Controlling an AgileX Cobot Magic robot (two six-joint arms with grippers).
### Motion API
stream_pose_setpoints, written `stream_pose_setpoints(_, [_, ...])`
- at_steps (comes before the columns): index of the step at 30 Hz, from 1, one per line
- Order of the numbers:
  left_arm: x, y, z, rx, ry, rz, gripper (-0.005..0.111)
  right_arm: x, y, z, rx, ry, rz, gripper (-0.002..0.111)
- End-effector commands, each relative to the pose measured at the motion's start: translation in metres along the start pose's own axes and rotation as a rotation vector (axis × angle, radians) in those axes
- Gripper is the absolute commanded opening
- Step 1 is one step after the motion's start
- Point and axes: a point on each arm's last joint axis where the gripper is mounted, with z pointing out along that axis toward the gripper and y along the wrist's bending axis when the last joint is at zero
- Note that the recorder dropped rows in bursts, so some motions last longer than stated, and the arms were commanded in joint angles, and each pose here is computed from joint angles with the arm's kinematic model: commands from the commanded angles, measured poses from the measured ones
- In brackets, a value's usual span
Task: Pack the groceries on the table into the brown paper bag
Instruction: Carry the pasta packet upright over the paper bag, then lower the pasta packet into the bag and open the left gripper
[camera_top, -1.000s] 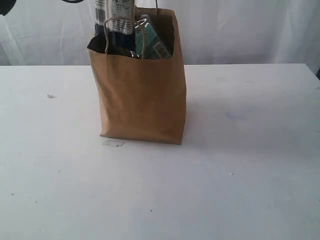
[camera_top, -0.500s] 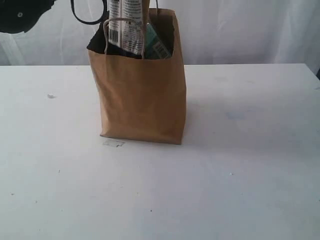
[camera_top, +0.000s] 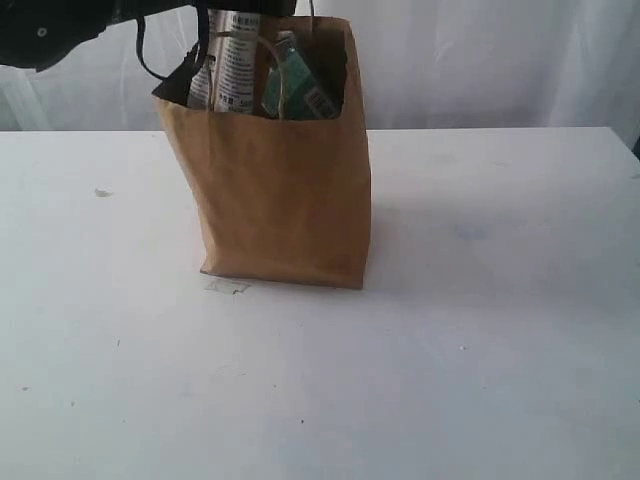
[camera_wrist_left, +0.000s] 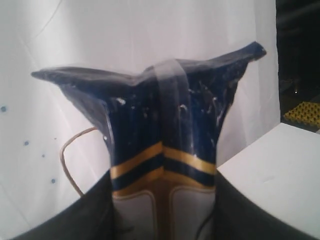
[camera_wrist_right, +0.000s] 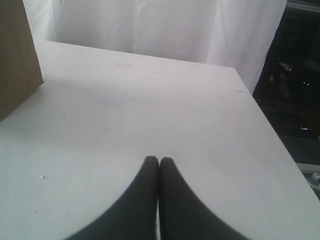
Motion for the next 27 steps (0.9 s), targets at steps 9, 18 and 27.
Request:
stream_pose_setpoints(9, [0.035,-0.011,0.032,0.054,0.001,0.111,0.002,0.0,0.0,0.0,0.006,0.0,-0.004,0.0])
stream_pose_setpoints(18, [0.039,-0.012,0.034,0.056,0.009,0.131,0.044,0.001,0.0,0.0,0.006,0.002,-0.004,0.0])
stream_pose_setpoints(27, [0.048,-0.01,0.034,0.042,0.099,0.136,0.067,0.001,0.0,0.0,0.006,0.002,-0.004,0.0])
